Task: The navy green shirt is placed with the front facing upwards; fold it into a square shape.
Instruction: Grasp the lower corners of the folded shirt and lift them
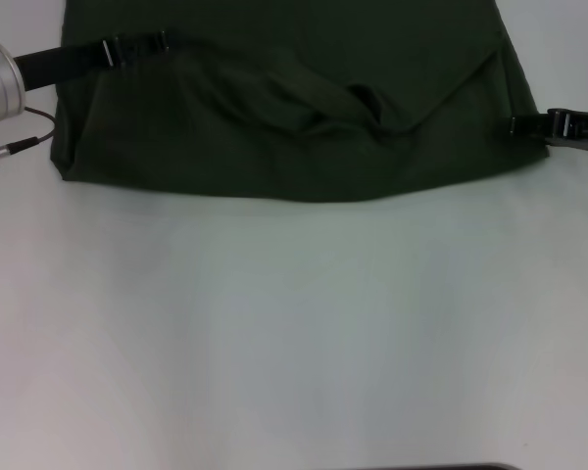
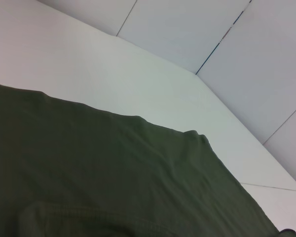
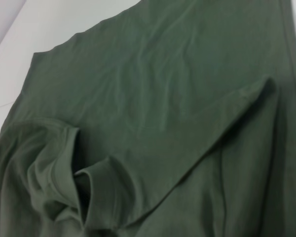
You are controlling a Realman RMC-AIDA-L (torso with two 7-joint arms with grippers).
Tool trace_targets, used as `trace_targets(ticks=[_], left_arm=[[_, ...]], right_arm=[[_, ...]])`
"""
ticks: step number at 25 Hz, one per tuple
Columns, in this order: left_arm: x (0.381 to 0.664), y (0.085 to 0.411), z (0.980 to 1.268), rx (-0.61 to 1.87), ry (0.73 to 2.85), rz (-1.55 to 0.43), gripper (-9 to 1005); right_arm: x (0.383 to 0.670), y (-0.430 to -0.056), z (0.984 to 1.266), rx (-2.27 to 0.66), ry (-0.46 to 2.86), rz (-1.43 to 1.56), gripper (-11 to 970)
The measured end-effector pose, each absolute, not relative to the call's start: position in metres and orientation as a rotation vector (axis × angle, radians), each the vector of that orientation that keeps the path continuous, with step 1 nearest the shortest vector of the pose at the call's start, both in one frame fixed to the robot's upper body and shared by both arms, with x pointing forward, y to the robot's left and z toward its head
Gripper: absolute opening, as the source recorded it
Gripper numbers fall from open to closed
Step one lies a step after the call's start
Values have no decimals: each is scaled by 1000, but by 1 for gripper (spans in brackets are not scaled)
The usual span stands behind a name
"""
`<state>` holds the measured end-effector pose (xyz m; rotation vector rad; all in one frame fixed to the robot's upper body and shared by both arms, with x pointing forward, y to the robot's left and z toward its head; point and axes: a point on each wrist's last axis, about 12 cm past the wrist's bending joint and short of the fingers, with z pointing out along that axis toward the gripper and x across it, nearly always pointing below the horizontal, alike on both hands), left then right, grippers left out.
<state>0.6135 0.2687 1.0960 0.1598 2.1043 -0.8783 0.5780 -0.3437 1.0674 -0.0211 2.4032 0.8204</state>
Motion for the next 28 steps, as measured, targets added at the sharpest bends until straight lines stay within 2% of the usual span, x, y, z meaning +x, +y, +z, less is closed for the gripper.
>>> trace_targets(ticks=[6, 20, 25, 28], left_arm=[[613, 268, 1095, 159, 2105, -882, 888], [612, 268, 1095, 157, 2107, -882, 889], [611, 269, 1093, 153, 2111, -882, 889], [610, 269, 1092, 163, 2118, -887, 889]], right_arm=[[575, -346, 1065, -13, 2409, 818, 592], [571, -345, 1064, -55, 2413, 832, 398], [569, -350, 1065, -40, 2412, 830, 162], [567, -354, 1064, -26, 2410, 824, 95]])
